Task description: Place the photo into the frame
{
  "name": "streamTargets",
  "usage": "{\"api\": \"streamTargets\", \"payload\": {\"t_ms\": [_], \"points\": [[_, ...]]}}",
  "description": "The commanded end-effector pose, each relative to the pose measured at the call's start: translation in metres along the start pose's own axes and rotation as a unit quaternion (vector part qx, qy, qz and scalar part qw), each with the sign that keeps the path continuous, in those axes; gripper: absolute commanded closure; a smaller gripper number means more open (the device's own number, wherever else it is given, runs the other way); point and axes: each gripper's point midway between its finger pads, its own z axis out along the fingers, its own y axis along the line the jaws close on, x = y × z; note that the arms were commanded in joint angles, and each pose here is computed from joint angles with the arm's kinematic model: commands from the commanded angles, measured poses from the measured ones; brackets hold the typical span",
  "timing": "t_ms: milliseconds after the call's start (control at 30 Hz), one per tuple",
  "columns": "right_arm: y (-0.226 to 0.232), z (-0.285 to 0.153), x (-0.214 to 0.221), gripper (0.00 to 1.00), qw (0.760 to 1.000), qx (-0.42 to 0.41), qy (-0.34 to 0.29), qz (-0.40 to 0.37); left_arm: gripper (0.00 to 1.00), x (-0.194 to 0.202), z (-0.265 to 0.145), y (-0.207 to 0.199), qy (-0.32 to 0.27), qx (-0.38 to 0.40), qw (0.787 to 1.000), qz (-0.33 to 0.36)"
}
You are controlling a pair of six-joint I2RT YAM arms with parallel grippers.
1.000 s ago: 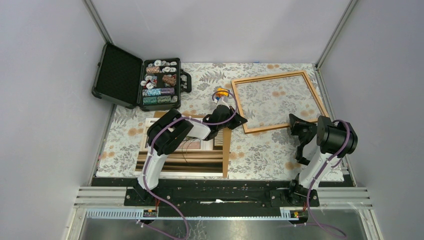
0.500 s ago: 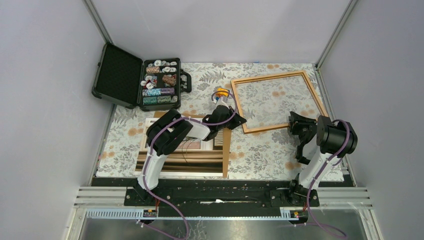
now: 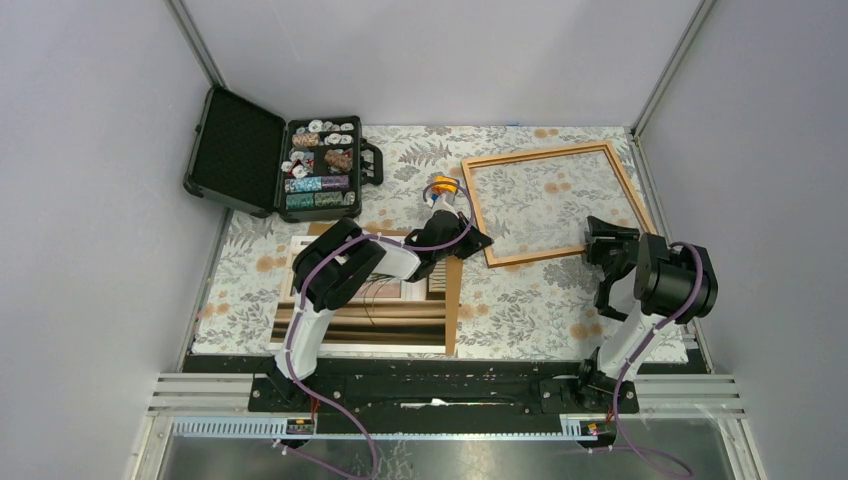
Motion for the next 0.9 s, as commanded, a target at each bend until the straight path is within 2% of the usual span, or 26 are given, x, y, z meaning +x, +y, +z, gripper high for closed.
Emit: {"api": "streamTargets", "payload": {"t_ms": [0,167,267,500,700,767,867], "points": [[0.010,0.011,-0.017,0.42,1.000,-0.014,-0.018,-0.020,1.00,0.010,-0.010,0.065,0.011,-0.109,0.994,0.009],[0.005,0.018,-0.021,0.44,0.999,-0.007,-0.018,-0.036,1.00,0.009,-0.010,0.065,0.012,-0.111,0.994,0.009],[0.008,0.024,-0.021,0.48,0.999,-0.013,-0.015,-0.045,1.00,0.010,-0.010,0.066,0.012,-0.113,0.993,0.009],[0.021,0.021,-0.021,0.71,0.997,-0.032,-0.015,-0.067,1.00,0.010,-0.008,0.067,0.014,-0.114,0.993,0.011],[0.029,0.009,-0.014,0.95,0.997,-0.052,-0.001,-0.063,1.00,0.011,-0.007,0.067,0.017,-0.113,0.993,0.011],[0.032,0.005,-0.011,1.00,0.996,-0.059,0.004,-0.065,1.00,0.011,-0.007,0.067,0.017,-0.113,0.993,0.012],[0.036,0.001,-0.009,1.00,0.995,-0.071,0.008,-0.073,1.00,0.011,-0.008,0.066,0.017,-0.112,0.993,0.012]]}}
